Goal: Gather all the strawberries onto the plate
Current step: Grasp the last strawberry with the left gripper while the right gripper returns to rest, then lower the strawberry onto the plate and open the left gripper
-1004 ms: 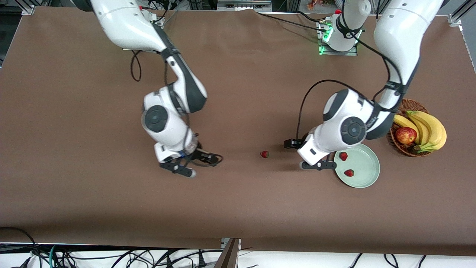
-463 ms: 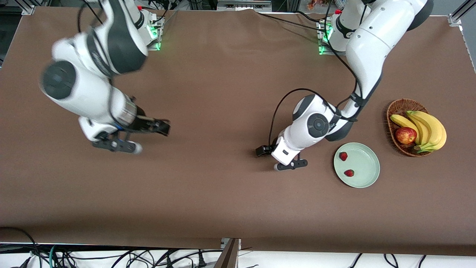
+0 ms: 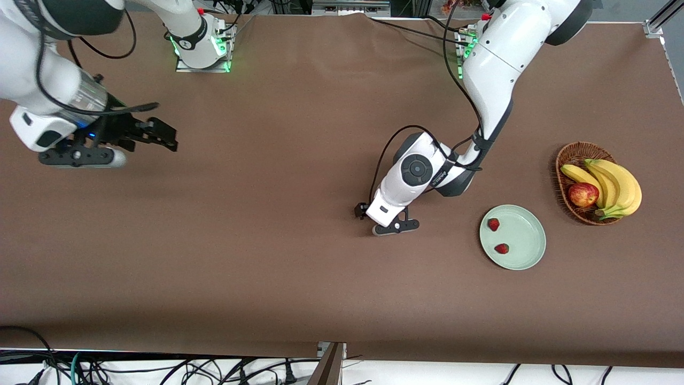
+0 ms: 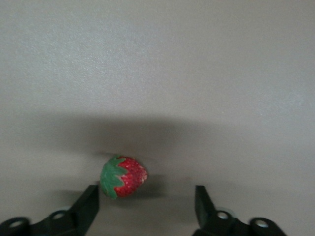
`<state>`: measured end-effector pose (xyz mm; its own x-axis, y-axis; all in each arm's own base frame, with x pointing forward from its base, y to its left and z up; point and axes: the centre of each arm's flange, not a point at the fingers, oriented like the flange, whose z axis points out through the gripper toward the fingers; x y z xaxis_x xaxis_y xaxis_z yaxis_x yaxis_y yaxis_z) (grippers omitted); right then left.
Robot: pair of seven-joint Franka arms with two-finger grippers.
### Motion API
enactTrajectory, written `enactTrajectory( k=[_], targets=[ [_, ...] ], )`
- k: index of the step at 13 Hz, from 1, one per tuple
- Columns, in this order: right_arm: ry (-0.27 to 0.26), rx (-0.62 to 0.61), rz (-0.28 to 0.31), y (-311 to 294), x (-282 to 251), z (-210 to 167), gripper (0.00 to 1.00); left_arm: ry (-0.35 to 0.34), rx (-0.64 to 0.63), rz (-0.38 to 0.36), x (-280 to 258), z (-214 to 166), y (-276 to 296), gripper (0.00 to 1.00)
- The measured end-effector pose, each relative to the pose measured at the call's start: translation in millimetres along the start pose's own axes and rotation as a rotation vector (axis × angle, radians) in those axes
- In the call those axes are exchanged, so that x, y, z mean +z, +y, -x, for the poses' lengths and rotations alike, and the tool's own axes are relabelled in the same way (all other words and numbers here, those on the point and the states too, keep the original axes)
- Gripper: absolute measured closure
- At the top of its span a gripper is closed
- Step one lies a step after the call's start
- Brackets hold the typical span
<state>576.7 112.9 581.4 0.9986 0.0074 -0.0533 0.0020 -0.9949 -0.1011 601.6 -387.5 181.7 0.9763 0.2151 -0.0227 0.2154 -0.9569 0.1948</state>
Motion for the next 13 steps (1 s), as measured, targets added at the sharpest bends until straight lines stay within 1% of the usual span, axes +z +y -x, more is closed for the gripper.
enactTrajectory(
  k=[1,2,3,5,7,8,9,10,11,12,13],
  targets=[
    [-0.001,-0.015,0.000,14,-1,2,0.00,0.007,-0.003,-0.007,0,-4,-4,0.31],
    [-0.004,-0.028,-0.002,28,-1,1,0.00,0.017,-0.002,-0.016,0,-8,-8,0.31],
    [-0.008,-0.034,-0.001,38,0,0,0.00,0.027,0.006,-0.025,-1,-11,-11,0.34],
    [-0.012,-0.049,0.029,44,2,-1,0.00,0.033,0.014,-0.030,-1,-12,-12,0.34],
    [-0.018,-0.057,0.040,45,5,1,0.00,0.033,0.016,-0.031,-1,-11,-11,0.34],
    [-0.020,-0.056,0.045,48,5,3,0.00,0.031,0.018,-0.032,0,-10,-10,0.40],
    [-0.020,-0.057,0.054,50,5,6,0.00,0.030,0.020,-0.033,1,-9,-10,0.40],
    [-0.019,-0.061,0.062,49,5,10,0.00,0.030,0.020,-0.032,1,-9,-9,0.48],
    [-0.016,-0.065,0.066,48,3,13,0.00,0.031,0.020,-0.032,0,-9,-10,0.61],
    [-0.009,-0.068,0.068,46,1,14,0.00,0.035,0.018,-0.030,-2,-11,-10,0.66],
    [-0.003,-0.070,0.068,45,-1,15,0.00,0.041,0.013,-0.028,-7,-15,-11,0.66]
  ],
)
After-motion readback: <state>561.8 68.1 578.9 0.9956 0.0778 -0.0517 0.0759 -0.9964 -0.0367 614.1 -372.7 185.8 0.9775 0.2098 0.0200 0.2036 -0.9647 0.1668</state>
